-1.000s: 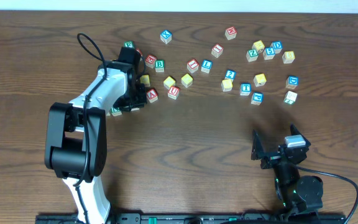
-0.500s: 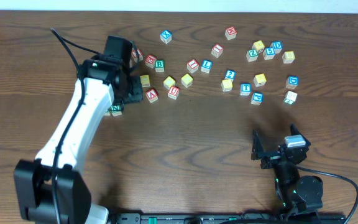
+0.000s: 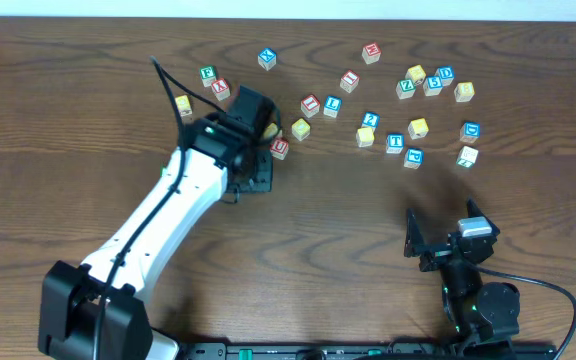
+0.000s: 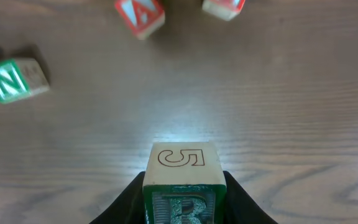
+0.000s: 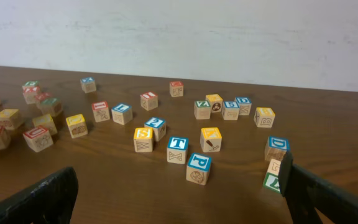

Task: Spell out ROBOT
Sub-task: 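Lift the green R block and carry it toward the table center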

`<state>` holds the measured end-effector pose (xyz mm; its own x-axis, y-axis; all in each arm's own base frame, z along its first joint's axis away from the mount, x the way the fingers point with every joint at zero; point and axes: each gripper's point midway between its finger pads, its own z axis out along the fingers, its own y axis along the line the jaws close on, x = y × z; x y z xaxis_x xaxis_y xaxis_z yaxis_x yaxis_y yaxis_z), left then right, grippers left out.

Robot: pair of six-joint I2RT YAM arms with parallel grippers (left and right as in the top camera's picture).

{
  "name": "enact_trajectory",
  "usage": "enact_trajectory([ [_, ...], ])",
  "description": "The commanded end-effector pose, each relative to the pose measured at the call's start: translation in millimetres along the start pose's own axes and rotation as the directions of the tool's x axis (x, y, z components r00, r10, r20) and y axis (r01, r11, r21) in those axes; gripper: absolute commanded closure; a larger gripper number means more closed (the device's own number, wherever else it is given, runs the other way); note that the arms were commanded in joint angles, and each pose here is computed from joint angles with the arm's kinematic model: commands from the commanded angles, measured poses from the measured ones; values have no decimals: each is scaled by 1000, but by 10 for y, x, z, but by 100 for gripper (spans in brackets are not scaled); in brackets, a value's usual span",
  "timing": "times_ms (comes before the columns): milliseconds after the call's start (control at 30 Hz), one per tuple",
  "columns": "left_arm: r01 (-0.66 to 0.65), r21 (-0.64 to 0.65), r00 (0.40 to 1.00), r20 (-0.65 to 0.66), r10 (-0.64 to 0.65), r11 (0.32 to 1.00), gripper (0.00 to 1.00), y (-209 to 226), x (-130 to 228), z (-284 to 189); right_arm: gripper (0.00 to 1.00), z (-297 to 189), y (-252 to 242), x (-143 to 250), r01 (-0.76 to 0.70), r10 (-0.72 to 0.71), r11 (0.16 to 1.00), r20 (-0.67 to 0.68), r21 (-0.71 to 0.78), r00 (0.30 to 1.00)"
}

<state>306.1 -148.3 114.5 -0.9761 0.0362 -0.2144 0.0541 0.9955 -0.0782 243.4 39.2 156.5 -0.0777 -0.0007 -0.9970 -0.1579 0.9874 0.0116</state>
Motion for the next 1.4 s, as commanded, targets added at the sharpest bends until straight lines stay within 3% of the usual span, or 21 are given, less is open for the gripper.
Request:
enact_trajectory([
  [0,94,-38,996,-4,-94,995,76,77,96,91,1,-1,-36,11,-11,11,1000,-2,17,1000],
  [433,181,-19,983,16,-181,983,76,100,201,471,1,-1,-36,11,-11,11,1000,-2,17,1000],
  [1367,120,-107,983,-129,-133,987,78,207,464,1054,1,-1,-35,9,-11,11,1000,-2,17,1000],
])
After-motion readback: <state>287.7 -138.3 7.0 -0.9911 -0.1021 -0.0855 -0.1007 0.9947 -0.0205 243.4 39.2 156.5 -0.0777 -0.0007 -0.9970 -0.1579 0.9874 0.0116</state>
